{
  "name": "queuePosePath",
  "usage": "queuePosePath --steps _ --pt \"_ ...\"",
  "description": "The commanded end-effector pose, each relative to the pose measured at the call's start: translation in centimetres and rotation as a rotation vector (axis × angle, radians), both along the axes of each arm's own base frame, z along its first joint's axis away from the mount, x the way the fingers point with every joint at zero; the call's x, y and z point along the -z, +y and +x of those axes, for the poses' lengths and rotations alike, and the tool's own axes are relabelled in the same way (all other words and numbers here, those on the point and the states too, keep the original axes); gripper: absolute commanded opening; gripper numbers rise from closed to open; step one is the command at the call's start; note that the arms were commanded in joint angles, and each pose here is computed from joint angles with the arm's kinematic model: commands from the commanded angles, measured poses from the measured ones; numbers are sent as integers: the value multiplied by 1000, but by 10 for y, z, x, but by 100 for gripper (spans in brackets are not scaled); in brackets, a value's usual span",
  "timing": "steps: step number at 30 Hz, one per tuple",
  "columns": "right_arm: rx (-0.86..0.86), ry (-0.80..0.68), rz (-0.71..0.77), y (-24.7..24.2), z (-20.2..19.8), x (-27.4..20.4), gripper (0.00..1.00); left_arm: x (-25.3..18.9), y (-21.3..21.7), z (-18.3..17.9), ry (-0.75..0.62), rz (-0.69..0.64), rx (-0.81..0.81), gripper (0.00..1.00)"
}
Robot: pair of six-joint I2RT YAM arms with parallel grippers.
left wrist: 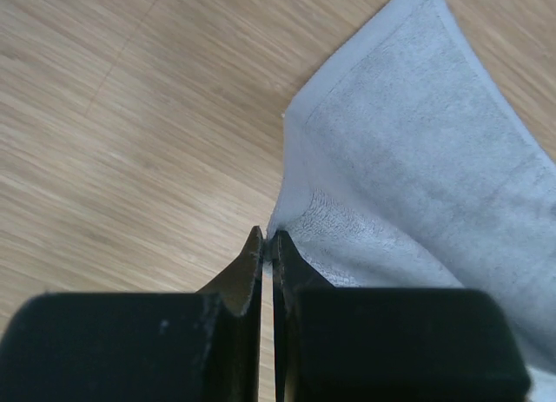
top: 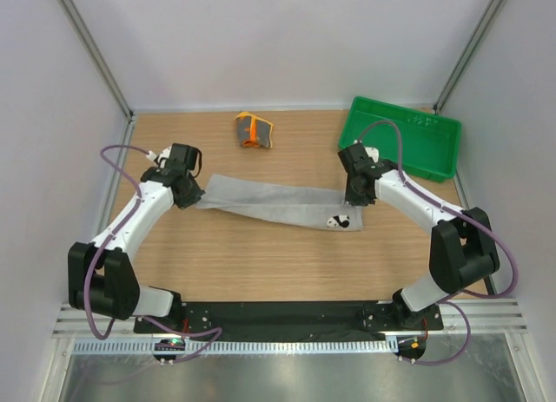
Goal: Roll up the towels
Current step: Fold the towel
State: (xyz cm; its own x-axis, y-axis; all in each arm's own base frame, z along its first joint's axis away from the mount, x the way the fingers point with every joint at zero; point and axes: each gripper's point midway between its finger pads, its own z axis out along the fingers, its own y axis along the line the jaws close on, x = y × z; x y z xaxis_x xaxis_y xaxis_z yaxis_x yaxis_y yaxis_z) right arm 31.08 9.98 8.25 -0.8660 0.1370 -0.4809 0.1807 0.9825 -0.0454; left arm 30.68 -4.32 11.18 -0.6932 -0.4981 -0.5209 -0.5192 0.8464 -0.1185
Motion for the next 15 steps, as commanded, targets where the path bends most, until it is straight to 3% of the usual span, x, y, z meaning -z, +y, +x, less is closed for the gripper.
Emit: queuePosePath --steps 1,15 --pt "59 -65 -20 -16 12 -23 1 -14 11 7 5 65 1 0" --pt "61 -42 4 -14 46 -14 1 -1 -9 67 144 83 98 0"
